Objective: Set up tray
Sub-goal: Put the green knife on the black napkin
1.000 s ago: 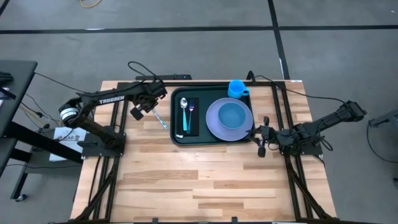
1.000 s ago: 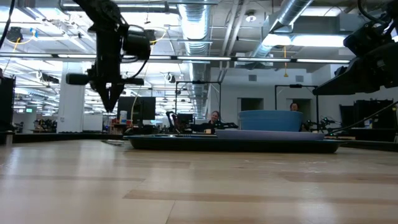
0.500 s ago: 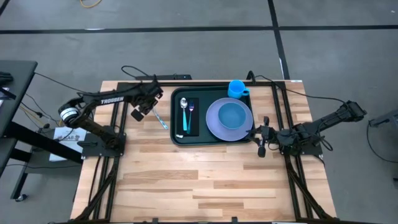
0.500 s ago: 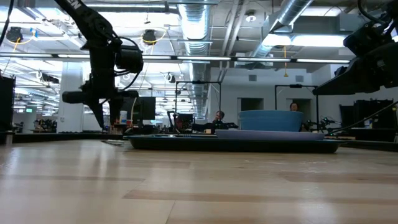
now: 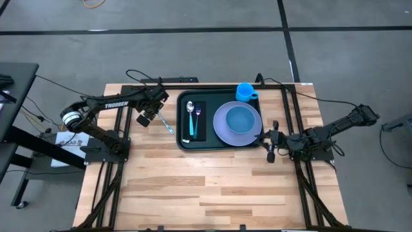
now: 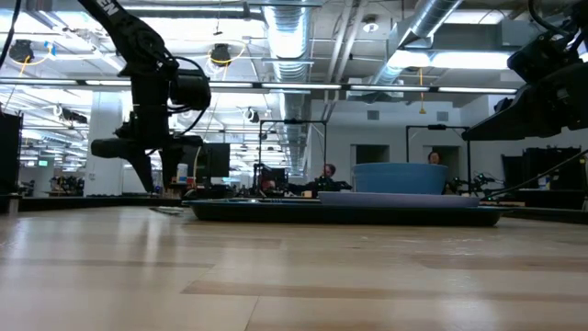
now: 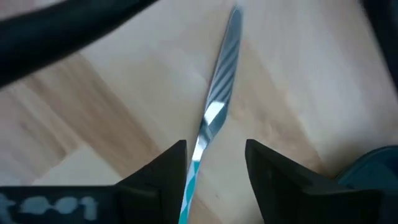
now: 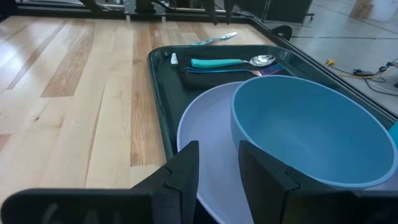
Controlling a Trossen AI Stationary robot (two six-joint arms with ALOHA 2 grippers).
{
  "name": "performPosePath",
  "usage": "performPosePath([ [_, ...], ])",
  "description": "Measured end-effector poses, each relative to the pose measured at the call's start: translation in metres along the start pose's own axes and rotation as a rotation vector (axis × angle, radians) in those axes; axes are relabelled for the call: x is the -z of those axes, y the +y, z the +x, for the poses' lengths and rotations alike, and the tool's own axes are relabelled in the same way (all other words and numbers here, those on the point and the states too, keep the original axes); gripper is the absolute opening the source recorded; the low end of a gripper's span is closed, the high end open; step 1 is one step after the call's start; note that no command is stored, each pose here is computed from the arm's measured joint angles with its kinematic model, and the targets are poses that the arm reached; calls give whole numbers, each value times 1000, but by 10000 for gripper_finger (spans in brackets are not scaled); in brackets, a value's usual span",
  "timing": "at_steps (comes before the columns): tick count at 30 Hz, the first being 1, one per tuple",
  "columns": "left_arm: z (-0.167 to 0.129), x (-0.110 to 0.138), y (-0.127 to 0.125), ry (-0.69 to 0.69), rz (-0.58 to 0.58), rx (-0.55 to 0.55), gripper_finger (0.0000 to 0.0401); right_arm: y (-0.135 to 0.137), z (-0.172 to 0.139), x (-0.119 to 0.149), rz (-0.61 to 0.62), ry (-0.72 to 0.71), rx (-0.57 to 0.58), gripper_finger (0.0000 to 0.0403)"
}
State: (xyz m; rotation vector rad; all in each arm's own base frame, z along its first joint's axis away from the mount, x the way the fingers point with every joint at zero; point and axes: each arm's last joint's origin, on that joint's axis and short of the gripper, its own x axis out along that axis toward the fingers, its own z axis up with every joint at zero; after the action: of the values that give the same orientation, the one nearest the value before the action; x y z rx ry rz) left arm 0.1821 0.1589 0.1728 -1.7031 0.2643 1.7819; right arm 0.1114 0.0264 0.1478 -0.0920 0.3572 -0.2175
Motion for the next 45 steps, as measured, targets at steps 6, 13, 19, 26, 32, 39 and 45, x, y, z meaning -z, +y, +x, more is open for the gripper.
performPosePath([
  [6,-1,4,-3,44,6,33,151,0,0,0,0,0,0,107],
  [13,-3,17,-9,250,-87,66,151,0,0,0,0,0,0,107],
  [19,-7,28,-17,196,-138,199,151,0,0,0,0,0,0,107],
  [26,-10,37,-13,87,-340,249,151,0,0,0,0,0,0,107],
  [32,-3,19,-22,91,-409,217,147,0,0,0,0,0,0,107],
  [39,10,11,-45,54,-254,-48,119,0,0,0,0,0,0,107],
  [45,-2,16,-52,3,-116,-202,113,0,0,0,0,0,0,107],
])
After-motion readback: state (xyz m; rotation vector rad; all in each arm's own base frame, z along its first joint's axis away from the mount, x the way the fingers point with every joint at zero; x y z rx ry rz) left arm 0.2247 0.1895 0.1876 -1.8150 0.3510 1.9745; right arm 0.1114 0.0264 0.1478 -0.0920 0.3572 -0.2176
